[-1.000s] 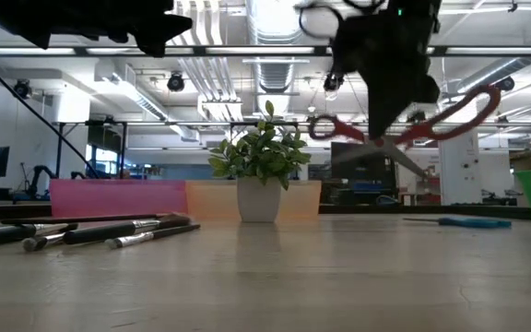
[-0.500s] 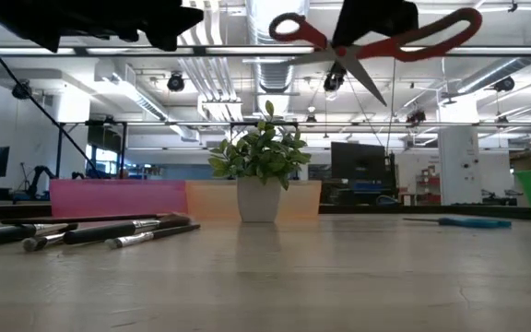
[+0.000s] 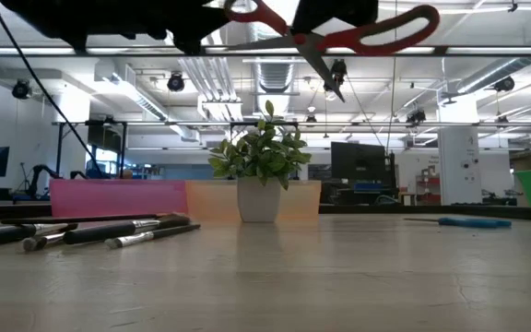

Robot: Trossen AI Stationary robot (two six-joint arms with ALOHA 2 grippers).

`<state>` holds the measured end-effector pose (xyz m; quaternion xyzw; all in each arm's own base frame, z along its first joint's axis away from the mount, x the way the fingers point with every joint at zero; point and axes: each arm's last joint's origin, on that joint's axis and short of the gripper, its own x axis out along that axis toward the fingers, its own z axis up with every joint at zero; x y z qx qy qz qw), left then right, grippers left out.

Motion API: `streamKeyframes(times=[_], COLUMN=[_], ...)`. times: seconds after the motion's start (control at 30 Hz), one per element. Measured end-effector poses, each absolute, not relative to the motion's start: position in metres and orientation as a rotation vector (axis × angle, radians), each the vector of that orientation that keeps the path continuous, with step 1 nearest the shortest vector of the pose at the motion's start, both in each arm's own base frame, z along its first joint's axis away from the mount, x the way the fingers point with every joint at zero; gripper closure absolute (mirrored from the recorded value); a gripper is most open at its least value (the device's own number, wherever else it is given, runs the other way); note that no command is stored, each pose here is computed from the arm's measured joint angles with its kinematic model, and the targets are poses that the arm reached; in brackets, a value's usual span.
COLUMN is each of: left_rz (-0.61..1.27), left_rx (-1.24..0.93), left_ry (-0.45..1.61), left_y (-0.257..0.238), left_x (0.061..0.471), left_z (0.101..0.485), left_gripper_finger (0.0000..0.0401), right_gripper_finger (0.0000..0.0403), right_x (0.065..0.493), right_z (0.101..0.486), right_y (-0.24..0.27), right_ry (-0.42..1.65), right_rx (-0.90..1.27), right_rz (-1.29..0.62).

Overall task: Pick & Place Paint Supplies
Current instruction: Put the red scissors into the pink bin

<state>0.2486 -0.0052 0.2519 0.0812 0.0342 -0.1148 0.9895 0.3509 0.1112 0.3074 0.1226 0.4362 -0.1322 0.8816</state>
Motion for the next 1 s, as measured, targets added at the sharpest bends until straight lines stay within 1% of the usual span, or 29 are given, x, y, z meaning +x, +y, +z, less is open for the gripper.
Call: streamKeyframes(times=[0.23,0.47,0.53,0.57,0.63,0.73,0.77,1.0], left_rz=[-0.232,-0.256,-0.254,-0.255,-0.272,-0.303,-0.311,-0.316], left_rx=[0.141,0.103,0.079,0.065,0.052,0.046,0.045,0.063], left_ry=[0.093,0.099,0.096,0.099,0.112,0.156,0.163,0.19], left_y=[-0.005,-0.006,-0.006,-0.006,-0.006,-0.007,-0.007,-0.008], left_x=[0.263,0.271,0.271,0.271,0.27,0.27,0.27,0.27], left_z=[0.251,0.253,0.255,0.255,0.254,0.251,0.252,0.259], left_gripper_finger=[0.015,0.0155,0.0176,0.0194,0.0247,0.0356,0.0373,0.0374], right_gripper_finger=[0.0395,0.0395,0.0395,0.0395,0.0395,0.0395,0.0395,0.0394], right_x=[0.362,0.37,0.369,0.369,0.368,0.368,0.368,0.367], right_z=[0.317,0.317,0.316,0.316,0.317,0.318,0.318,0.321], right_y=[0.115,0.117,0.117,0.117,0.116,0.116,0.115,0.116], right_ry=[0.91,0.923,0.93,0.929,0.926,0.906,0.905,0.884], right_rx=[0.218,0.175,0.17,0.17,0.167,0.132,0.112,0.07], right_rz=[-0.259,-0.269,-0.273,-0.273,-0.279,-0.305,-0.311,-0.32])
